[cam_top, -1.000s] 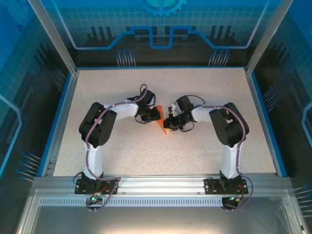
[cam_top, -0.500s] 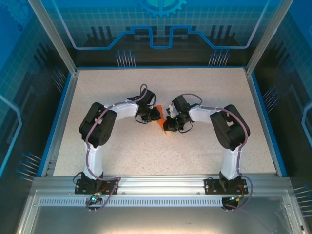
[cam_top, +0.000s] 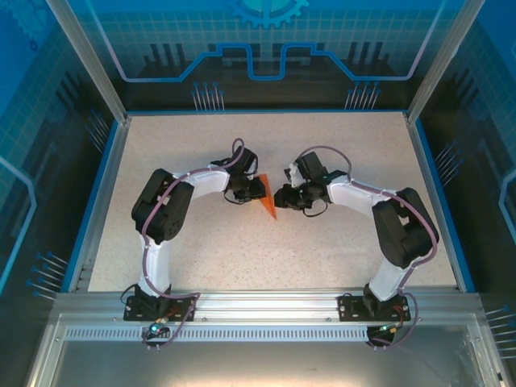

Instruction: Fold a paper plane with a square sheet of paper (pick it up from the middle)

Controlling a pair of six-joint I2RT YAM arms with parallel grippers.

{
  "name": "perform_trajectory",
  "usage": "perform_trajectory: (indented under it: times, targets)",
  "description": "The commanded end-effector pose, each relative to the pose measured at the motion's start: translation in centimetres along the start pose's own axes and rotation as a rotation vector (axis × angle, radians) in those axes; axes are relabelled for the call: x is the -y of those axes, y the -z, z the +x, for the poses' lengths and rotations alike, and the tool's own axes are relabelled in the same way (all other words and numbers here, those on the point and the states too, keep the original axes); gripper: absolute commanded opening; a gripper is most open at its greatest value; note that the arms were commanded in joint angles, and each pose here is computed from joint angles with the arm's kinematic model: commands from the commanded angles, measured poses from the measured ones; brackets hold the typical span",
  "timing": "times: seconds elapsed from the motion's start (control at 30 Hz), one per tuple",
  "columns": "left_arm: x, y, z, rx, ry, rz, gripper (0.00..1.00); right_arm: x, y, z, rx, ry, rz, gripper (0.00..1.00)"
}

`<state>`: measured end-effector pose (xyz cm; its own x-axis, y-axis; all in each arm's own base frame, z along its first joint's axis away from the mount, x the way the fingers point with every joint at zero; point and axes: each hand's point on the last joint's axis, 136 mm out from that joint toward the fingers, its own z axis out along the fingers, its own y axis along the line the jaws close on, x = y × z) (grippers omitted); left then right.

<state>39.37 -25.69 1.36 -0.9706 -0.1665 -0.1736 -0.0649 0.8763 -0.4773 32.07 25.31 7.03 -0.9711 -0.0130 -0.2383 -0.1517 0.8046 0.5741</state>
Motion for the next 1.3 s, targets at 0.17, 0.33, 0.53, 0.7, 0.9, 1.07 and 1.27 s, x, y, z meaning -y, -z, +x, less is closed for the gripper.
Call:
perform_trajectory:
  times: [0.17, 0.33, 0.53, 0.7, 0.9, 1.07, 1.27]
  targets:
    - [-4.8, -2.5, 3.0, -0.101, 0.028, -0.167, 0.23, 1.0, -1.7, 0.4, -0.029, 0.116, 0.22, 0.3]
    - [-4.6, -2.5, 2.9, -0.102, 0.027, -0.164, 0.23, 0.2, -3.7, 0.6, -0.062, 0.19, 0.255, 0.3]
    - [-4.5, -2.3, 2.9, -0.102, 0.027, -0.162, 0.23, 0.6, -5.2, 0.8, -0.093, 0.198, 0.263, 0.29]
    - [-4.3, -2.1, 2.7, -0.096, 0.026, -0.158, 0.23, 1.1, -5.9, 1.2, -0.118, 0.197, 0.264, 0.27]
    - [-3.7, -1.6, 2.3, -0.084, 0.019, -0.146, 0.23, 2.0, -6.3, 1.8, -0.131, 0.167, 0.224, 0.16]
    - [-2.7, -0.6, 1.4, -0.056, 0.005, -0.128, 0.23, 2.9, -6.7, 2.2, -0.143, 0.094, 0.128, 0.09]
    - [-0.3, 1.5, -0.5, 0.021, -0.025, -0.066, 0.29, 3.4, -6.5, 2.4, -0.146, 0.035, 0.037, 0.07]
